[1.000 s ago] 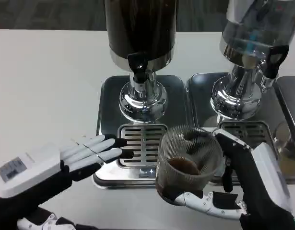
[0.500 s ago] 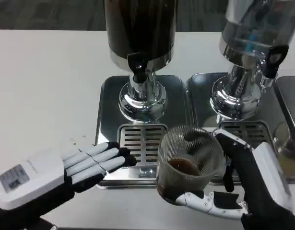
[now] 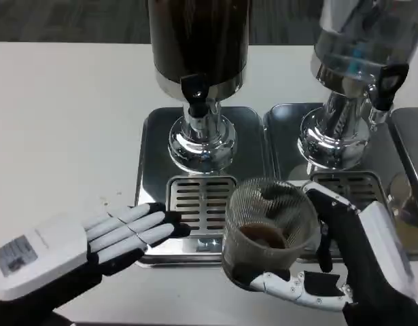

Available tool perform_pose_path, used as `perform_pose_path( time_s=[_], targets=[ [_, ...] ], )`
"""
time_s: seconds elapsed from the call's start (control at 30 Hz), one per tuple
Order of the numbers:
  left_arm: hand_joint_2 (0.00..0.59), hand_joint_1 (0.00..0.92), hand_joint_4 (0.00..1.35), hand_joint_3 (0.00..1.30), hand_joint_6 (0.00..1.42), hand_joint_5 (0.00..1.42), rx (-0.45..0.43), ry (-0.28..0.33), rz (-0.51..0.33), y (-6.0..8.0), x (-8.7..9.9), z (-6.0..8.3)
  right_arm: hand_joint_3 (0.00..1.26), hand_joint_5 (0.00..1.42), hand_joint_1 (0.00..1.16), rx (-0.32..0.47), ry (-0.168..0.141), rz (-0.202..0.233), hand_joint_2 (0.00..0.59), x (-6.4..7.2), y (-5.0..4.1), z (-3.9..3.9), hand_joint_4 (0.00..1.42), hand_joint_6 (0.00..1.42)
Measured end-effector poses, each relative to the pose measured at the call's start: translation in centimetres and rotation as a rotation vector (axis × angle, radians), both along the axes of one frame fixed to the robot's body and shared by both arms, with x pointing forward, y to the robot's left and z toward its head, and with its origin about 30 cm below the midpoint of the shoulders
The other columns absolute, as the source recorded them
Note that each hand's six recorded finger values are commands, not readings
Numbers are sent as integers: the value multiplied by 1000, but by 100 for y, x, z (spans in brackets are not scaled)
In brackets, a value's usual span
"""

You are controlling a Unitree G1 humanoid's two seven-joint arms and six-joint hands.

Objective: Grasp the cup under the faucet to collect the drink, then remove the cup.

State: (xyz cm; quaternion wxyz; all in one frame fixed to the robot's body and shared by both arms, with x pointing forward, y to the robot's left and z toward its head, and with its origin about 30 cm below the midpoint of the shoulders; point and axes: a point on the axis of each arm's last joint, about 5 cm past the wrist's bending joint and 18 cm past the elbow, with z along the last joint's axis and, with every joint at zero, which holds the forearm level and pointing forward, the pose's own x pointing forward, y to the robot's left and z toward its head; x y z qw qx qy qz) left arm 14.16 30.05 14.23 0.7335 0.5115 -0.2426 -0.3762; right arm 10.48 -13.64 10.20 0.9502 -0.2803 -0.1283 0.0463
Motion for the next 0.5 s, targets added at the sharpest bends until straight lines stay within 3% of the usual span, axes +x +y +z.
perform_pose_path(
  time_s=[0.5],
  targets=[
    [96, 0, 0, 59, 74, 0, -1, 11, -2, -9, -7, -14, 550, 942, 782, 1, 1, -1, 300, 1, -10, 2, 653, 1321]
  ],
)
